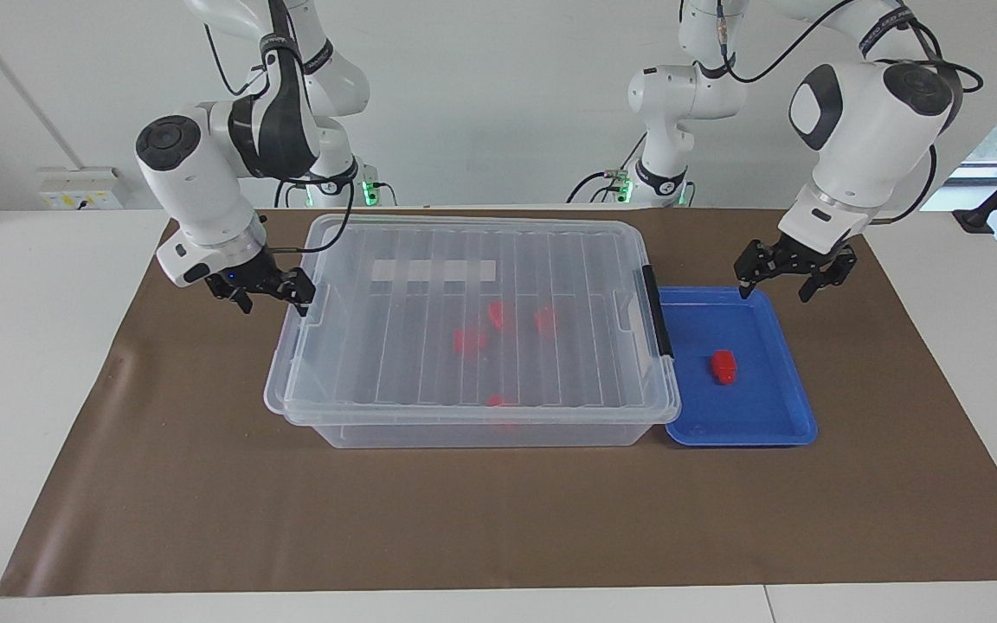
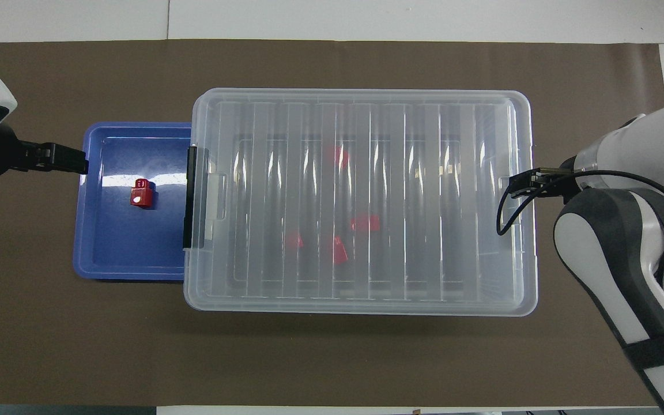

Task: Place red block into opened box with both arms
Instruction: 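Slide the lid with the right gripper while the left gripper grasps the block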

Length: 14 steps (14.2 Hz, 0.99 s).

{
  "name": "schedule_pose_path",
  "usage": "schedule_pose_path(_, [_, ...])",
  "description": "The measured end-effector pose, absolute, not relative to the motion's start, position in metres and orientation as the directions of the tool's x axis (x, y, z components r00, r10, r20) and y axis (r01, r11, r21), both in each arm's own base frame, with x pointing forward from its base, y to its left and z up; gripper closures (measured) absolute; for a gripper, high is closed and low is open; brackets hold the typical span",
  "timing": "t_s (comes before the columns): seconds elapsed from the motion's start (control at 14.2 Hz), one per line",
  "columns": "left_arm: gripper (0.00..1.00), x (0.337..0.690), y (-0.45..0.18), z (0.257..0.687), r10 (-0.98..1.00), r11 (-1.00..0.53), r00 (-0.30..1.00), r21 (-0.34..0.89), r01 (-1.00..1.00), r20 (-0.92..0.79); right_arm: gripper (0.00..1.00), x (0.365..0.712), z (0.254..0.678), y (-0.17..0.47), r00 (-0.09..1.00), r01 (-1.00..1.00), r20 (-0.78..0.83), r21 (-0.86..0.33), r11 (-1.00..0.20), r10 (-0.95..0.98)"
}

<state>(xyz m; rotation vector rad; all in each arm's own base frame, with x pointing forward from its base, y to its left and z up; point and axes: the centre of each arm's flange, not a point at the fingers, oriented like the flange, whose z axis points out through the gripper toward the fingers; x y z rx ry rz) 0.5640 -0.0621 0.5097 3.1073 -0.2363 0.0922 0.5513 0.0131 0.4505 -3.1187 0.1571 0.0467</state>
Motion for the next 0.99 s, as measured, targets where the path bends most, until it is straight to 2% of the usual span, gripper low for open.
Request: schedule_pose_path(0.99, [0.0,0.557,-0.064,0.351,-0.181,-0.983,0.979,0.007,-0.182,0.093,0.0,0.546,0.452,-0.089,0.996,-0.087,-0.006,-0.02,-0.996,-0.087])
